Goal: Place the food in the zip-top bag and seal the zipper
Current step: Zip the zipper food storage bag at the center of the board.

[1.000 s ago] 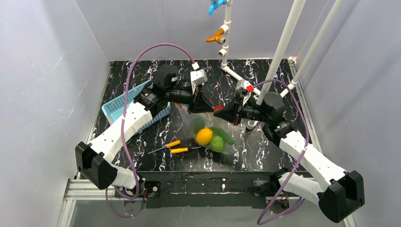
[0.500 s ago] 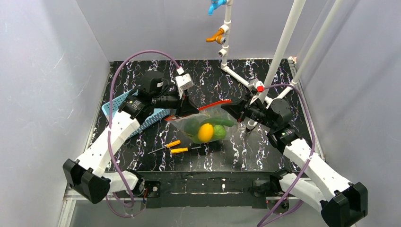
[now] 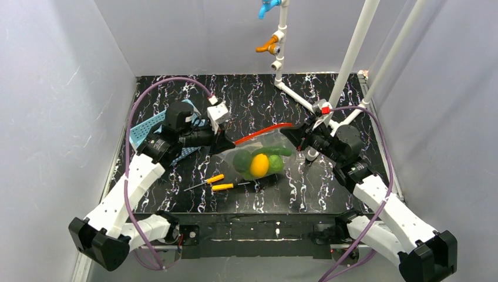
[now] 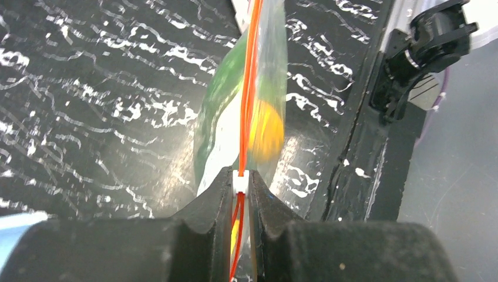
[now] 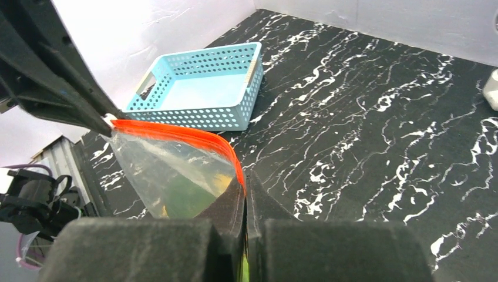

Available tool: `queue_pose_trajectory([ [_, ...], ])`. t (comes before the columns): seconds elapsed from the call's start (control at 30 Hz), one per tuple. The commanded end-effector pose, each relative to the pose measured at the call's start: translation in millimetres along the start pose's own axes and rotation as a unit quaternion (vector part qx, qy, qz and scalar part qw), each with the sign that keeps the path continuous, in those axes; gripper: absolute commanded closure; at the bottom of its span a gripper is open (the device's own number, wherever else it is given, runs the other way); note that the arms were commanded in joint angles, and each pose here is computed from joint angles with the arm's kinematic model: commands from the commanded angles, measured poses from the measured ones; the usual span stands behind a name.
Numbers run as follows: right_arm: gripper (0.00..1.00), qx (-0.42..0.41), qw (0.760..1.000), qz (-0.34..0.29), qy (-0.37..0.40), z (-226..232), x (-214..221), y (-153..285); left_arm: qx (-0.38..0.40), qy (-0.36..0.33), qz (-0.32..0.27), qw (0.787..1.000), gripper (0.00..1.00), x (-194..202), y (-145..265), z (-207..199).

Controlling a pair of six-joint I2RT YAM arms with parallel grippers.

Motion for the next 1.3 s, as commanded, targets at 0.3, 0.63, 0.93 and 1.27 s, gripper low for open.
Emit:
queue_pose_trajectory([
  [0.3,0.99,0.066,0.995,-0.066,0.017,-15,-15,5,-0.069,0.026,0.037,0.997,1.00,31,25,-15],
  [0.63,0.99,0.079,0.994,-0.070,0.026,-16,-15,9,-0.078,0.027,0.057,0.995,1.00,42,34,-25],
  [0.93,0.99,0.083,0.994,-0.064,0.034,-17,-16,9,-0.080,0.037,0.069,0.994,1.00,48,33,-26],
  [1.27,0.99,0.097,0.994,0.003,0.053,-14,-12,-19,-0.123,0.096,0.036,0.987,0.41,42,21,-15],
])
Point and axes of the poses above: each gripper's point midway between its finger pads, its own y axis back along the fingers, its own z axis along the line the jaws close on, x = y × z, the point moved 10 cm from there along y, back along the fingers, and after that the axes turned 15 degrees about -y, right-handed, at the moved point
